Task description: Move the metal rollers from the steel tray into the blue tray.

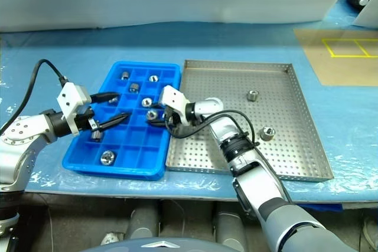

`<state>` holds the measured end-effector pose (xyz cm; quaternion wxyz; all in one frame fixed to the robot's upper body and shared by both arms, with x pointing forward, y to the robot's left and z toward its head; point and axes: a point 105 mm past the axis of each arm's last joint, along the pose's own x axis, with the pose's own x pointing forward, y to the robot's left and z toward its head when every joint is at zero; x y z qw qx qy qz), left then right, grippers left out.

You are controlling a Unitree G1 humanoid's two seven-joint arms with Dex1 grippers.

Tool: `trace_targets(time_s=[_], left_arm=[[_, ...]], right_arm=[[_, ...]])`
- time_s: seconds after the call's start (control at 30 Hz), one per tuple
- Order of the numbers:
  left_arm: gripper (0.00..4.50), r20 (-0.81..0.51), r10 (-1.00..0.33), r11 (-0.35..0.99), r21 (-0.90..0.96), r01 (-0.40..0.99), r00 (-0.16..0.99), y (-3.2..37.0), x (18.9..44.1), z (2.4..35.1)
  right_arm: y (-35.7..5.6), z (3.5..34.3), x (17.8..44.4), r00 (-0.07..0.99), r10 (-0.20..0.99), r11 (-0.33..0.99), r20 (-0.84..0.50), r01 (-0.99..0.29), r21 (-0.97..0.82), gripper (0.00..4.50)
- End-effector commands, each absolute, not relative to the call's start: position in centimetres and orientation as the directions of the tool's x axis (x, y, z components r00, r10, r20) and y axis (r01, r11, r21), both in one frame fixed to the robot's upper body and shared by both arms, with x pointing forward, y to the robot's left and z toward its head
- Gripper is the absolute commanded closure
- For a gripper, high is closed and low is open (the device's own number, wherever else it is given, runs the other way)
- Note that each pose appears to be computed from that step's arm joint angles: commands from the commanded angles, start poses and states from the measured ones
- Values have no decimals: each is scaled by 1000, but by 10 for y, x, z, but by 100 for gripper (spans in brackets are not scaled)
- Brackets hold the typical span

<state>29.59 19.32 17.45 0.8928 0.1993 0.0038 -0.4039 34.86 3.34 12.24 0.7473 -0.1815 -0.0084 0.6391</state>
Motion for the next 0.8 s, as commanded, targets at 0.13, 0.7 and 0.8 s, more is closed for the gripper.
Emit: trace_targets(time_s=[0.13,0.7,0.8], left_arm=[[76,-142,-750,563,376,736,646,185,302,184],[76,-70,-923,330,367,870,379,93,341,183],[76,-60,-931,315,368,875,361,87,343,183]], right_arm=[[28,146,356,237,961,178,-145,-926,-333,90],[-133,181,441,874,485,822,29,-444,-357,90],[-158,173,450,928,371,874,28,-339,-347,90]])
